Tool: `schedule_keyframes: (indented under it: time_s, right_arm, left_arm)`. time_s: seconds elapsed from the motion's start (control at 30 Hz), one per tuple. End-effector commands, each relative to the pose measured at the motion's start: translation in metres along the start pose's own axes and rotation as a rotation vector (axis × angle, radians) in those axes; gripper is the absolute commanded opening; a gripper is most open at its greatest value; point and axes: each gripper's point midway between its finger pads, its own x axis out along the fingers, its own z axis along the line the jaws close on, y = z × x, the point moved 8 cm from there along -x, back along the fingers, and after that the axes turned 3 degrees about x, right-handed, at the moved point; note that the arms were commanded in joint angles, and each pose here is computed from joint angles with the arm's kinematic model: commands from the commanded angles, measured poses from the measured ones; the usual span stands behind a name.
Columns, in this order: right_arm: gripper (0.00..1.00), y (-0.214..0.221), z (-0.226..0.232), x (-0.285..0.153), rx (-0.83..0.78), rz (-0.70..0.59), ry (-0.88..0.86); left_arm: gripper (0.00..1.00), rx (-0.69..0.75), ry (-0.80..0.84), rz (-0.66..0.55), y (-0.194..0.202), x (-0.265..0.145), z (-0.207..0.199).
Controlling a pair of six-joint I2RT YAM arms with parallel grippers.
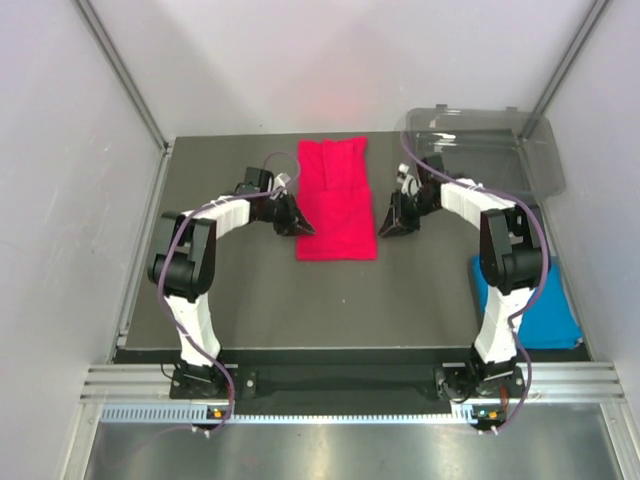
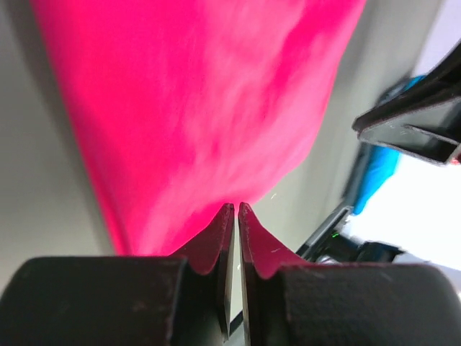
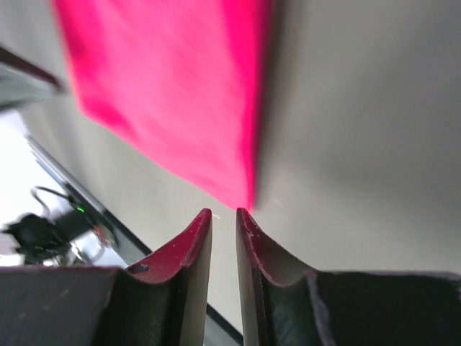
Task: Fold and stack the t-shirts
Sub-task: Fold the tshirt
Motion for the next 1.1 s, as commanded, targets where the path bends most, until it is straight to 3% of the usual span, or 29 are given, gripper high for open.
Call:
schedule_keyframes:
  time_s: [0.0, 0.2, 0.67, 0.93, 1.07]
  right_arm:
    - [0.21, -0.044, 0.04, -0.015, -0.085, -0.144, -0.07]
    - [0.21, -0.095, 0.061, 0.015, -0.054, -0.171, -0.145]
    - [0.2, -0.169, 0.015, 0.074, 0.051, -0.286, -0.131]
    - [0.22, -0.191, 0.007, 0.067, 0.035, -0.369, -0.054]
    - [0.22, -0.196, 0.004, 0.052, 0.031, -0.384, -0.031]
  left_arm:
    - [0.11, -0.032, 0.114, -0.062, -0.029, 0.014, -0.003]
    - [0.11, -0.05, 0.137, -0.12, -0.074, 0.036, 0.012]
    - [0.11, -0.132, 0.162, -0.208, -0.129, 0.046, 0.065]
    - [0.11, -0.138, 0.152, -0.208, -0.145, 0.051, 0.08]
    - [0.13, -0.085, 0.113, -0.223, -0.159, 0.037, 0.064]
